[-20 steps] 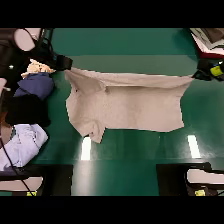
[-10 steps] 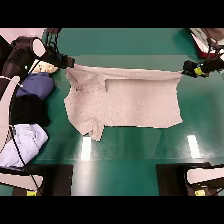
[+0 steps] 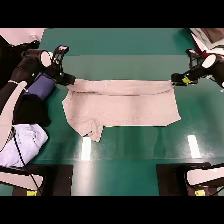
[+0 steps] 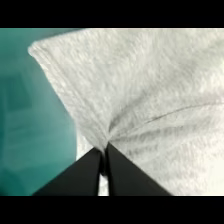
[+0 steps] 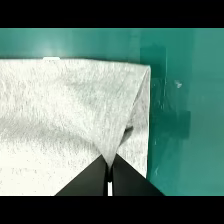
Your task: Fold the shirts.
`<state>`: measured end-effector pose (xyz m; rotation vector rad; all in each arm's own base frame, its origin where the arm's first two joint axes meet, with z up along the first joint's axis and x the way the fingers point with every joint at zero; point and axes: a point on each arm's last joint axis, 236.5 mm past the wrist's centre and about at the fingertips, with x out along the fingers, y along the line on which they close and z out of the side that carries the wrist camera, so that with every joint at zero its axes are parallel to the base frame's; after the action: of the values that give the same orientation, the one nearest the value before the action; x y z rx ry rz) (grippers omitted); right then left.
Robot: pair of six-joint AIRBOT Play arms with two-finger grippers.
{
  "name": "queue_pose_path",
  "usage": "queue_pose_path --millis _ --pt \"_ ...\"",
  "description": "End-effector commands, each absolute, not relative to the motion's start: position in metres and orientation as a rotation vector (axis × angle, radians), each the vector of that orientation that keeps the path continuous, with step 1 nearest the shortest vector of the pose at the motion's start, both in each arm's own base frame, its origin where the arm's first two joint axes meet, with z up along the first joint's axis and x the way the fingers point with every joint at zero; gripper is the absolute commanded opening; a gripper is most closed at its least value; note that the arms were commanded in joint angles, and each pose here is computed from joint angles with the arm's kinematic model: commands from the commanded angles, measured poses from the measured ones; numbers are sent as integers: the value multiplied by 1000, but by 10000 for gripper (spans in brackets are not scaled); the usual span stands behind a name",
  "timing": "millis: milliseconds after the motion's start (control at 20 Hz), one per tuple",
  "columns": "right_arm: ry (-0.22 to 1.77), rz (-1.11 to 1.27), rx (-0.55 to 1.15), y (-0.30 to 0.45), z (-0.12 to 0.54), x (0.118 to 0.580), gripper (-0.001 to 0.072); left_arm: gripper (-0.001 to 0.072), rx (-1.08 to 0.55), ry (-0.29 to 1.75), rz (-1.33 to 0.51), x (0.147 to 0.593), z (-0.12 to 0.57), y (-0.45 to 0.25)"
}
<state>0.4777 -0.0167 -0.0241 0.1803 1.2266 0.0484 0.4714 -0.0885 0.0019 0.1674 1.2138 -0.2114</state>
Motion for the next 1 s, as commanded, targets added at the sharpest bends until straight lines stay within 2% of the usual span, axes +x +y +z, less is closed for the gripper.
queue_pose_path --millis 0,50,100,200,350,500,700,850,950 --pt "1265 60 166 -11 -30 469 95 399 181 1339 -217 443 -12 -84" --pt "1291 56 166 -15 -27 464 382 537 189 1376 -214 435 -13 -81" --pt "1323 57 180 -19 -21 456 510 537 203 1422 -207 424 -14 -76" --pt "1376 49 203 -30 -5 438 510 537 218 1489 -192 404 -8 -69" --pt "1390 16 237 -45 14 404 510 537 144 1523 -205 378 1 -77" --pt "1384 -12 260 -49 17 369 510 537 4 1555 -185 333 -11 -88" --pt "1326 -25 253 -43 15 349 510 537 -272 1540 -182 271 -36 -116" --pt "1296 -11 234 -33 16 343 510 537 -401 1540 -170 242 -50 -126" --pt "1287 4 219 -26 18 343 510 537 -426 1578 -202 226 -57 -141"
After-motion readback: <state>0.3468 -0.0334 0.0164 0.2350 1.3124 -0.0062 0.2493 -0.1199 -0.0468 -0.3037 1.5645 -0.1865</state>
